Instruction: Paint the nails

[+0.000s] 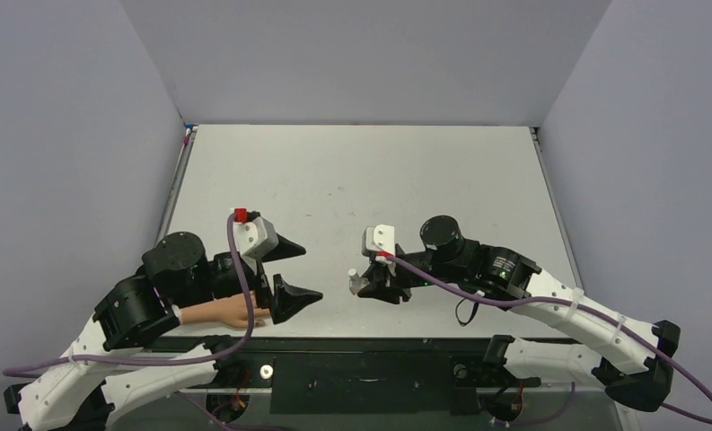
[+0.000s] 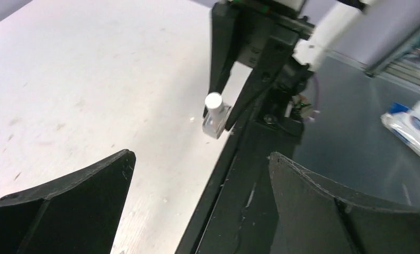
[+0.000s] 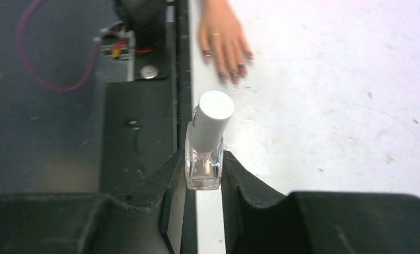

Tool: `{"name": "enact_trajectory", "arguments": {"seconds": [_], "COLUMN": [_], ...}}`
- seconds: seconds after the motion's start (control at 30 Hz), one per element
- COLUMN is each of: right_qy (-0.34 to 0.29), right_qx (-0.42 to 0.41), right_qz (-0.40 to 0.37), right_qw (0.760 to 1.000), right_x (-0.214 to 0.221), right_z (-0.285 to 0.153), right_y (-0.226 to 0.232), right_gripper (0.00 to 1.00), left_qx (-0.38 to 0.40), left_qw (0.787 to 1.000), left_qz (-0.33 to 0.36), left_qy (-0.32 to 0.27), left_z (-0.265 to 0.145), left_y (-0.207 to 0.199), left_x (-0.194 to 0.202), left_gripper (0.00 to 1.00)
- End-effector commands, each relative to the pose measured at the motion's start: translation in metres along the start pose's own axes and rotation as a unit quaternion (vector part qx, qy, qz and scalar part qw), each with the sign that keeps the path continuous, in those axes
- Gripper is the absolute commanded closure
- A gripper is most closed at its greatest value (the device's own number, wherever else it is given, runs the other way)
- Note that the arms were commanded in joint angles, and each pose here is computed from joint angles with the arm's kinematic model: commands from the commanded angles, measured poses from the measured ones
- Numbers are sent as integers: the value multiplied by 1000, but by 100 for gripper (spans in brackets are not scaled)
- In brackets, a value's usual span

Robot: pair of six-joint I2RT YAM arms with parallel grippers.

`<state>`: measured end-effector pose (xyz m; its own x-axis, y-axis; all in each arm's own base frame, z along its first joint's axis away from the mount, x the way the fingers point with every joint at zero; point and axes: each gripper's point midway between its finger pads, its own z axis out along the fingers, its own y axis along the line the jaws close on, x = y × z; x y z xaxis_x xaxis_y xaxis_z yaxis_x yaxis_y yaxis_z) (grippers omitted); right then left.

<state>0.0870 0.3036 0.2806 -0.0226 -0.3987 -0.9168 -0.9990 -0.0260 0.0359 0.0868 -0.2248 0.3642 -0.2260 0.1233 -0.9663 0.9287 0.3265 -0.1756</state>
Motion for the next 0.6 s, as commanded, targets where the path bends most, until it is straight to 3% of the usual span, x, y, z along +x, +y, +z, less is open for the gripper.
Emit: {"name": "enact_trajectory", "arguments": {"seconds": [0.0,0.3,0.57], "right_qy": [-78,-180,-173], "right_qx": [186,339,406], "right_qz": [12,84,129], "right_qw": [979,920,888], "right_x": [-20,15,83], "right_z": [-2,7,30], "right_y": [-69,-132,-164], "right_gripper": [100,100,100], "left_qx": [-169,-333,-340], "left_qw": [985,940,935], "left_qz": [-39,-74,-93], "left_qy": [-3,-11,-33], "left_z": [-14,-47,-44], "left_y": [57,108,114], "left_x": [20,58,79], "left_gripper": [3,3,4]}}
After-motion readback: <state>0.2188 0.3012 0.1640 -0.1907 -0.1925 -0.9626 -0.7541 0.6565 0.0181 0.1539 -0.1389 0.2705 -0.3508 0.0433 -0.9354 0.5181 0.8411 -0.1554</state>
